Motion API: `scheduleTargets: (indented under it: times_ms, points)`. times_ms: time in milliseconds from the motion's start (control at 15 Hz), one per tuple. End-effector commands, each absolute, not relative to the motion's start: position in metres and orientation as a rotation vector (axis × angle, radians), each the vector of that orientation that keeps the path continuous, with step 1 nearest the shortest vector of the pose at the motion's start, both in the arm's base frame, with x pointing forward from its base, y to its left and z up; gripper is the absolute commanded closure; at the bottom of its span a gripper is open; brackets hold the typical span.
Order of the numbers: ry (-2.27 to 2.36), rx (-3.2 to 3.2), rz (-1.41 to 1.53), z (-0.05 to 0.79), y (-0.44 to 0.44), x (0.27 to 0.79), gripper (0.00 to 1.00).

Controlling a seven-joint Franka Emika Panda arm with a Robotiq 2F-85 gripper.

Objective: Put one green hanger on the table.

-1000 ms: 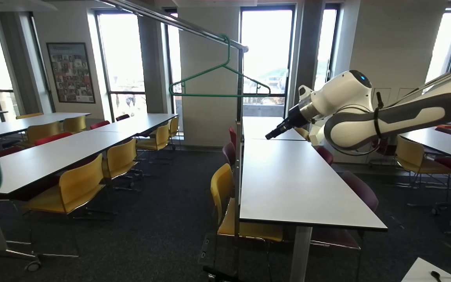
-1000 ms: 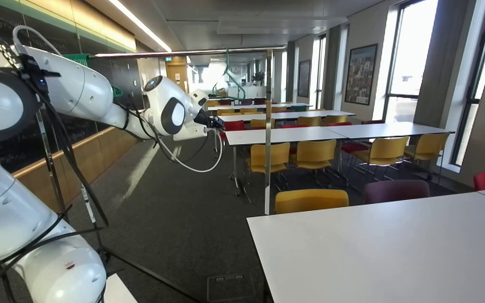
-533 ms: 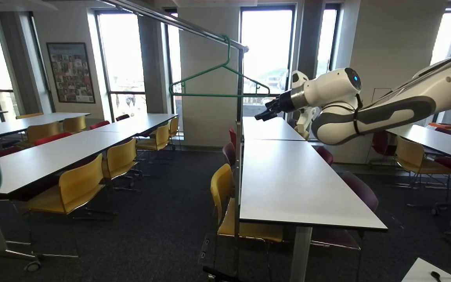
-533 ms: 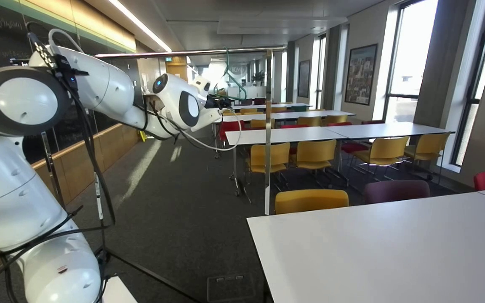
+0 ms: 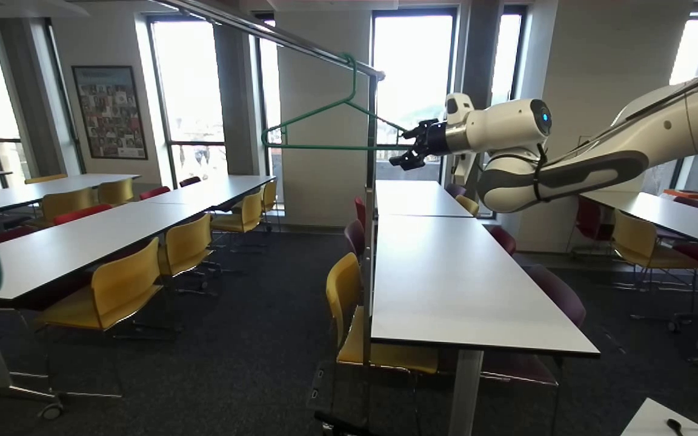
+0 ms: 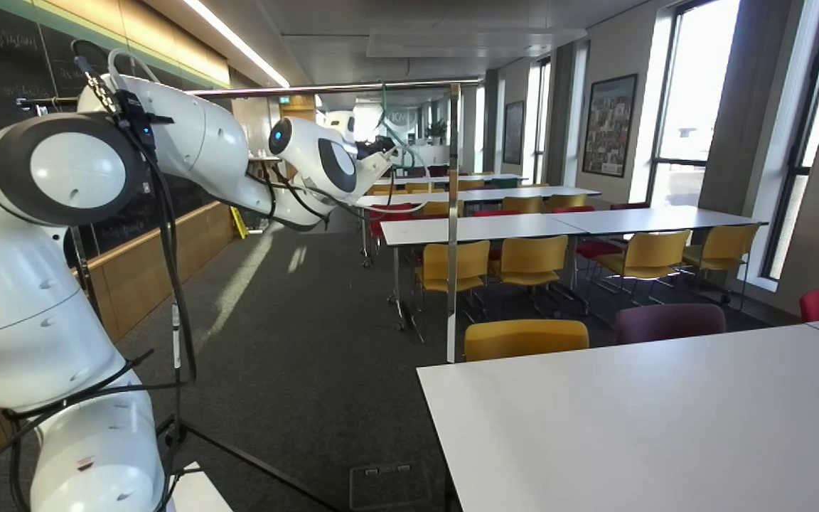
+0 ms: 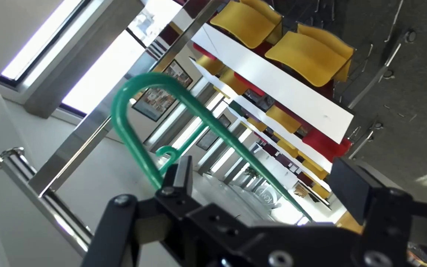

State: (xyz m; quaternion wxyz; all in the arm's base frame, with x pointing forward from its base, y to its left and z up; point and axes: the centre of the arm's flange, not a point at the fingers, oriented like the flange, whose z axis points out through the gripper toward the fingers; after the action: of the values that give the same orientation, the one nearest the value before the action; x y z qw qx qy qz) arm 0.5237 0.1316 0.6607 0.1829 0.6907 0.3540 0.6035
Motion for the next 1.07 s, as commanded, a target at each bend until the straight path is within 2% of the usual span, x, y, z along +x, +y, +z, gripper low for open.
scheduleTargets:
  times_ms: [0,400,1000]
  points:
    - [0.953,1.754,1.679,0.667,0.139,0.534,0.00]
    - [0.871,1.658,1.541,0.690,0.111,0.531,0.00]
    - [1.006,1.602,1.415,0.660,0.150,0.538,0.00]
